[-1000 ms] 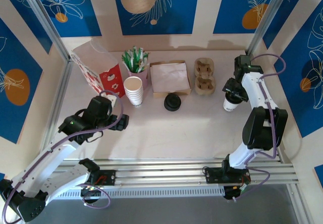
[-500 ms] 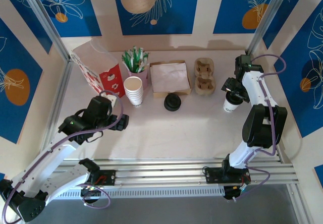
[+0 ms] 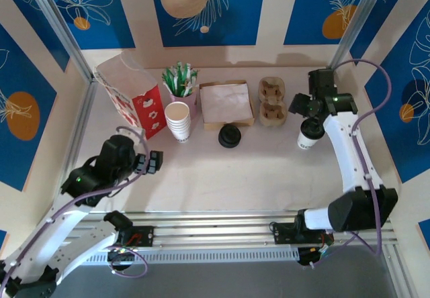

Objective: Pack the takeout coffee

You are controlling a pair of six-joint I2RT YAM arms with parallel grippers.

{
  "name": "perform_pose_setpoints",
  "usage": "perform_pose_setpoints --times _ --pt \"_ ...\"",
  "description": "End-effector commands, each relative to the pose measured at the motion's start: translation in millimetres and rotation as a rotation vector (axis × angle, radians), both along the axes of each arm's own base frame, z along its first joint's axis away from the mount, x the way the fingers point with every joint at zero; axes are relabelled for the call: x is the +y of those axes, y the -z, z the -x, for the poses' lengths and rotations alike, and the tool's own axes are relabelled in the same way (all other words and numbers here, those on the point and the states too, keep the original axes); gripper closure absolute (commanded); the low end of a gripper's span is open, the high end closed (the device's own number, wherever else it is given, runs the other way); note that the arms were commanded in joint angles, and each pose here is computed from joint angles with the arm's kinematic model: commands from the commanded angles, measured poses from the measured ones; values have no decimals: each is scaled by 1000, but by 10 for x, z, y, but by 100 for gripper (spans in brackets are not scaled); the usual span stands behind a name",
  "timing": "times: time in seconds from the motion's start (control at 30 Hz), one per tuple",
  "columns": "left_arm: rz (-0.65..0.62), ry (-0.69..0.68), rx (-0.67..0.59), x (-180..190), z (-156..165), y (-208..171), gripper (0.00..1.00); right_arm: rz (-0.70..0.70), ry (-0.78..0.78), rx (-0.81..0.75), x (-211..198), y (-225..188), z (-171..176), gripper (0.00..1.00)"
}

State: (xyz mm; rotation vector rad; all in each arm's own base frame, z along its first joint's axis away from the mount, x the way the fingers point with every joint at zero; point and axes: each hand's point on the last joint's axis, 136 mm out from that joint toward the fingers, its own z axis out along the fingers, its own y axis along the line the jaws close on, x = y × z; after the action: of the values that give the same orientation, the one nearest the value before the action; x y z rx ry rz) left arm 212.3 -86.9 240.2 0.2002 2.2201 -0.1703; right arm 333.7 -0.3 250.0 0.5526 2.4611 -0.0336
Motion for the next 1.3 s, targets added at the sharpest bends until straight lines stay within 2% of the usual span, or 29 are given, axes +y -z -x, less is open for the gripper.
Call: perform_pose_setpoints --times 0.0,0.13,0.23,0.43,0.73,0.93,1.27 --pt "4 -121 -126 268 -9 -201 0 -65 -205 -3 735 -15 -21 13" --pt "38 -218 -247 525 92 -383 0 -129 -461 50 1807 46 -7 15" --pt "52 -256 -294 634 149 -439 0 -95 -589 89 2408 94 -34 17" --pt "26 -275 -282 663 130 -417 0 -62 -724 164 3169 207 -178 21" --pt "7 -276 -264 654 106 -382 0 -66 -806 177 3685 366 -404 31" --pt "-5 -277 -260 651 90 -374 0 -72 -838 168 3813 472 -497 45" --pt "-12 -280 -259 658 86 -370 0 -38 -887 149 3918 608 -589 58"
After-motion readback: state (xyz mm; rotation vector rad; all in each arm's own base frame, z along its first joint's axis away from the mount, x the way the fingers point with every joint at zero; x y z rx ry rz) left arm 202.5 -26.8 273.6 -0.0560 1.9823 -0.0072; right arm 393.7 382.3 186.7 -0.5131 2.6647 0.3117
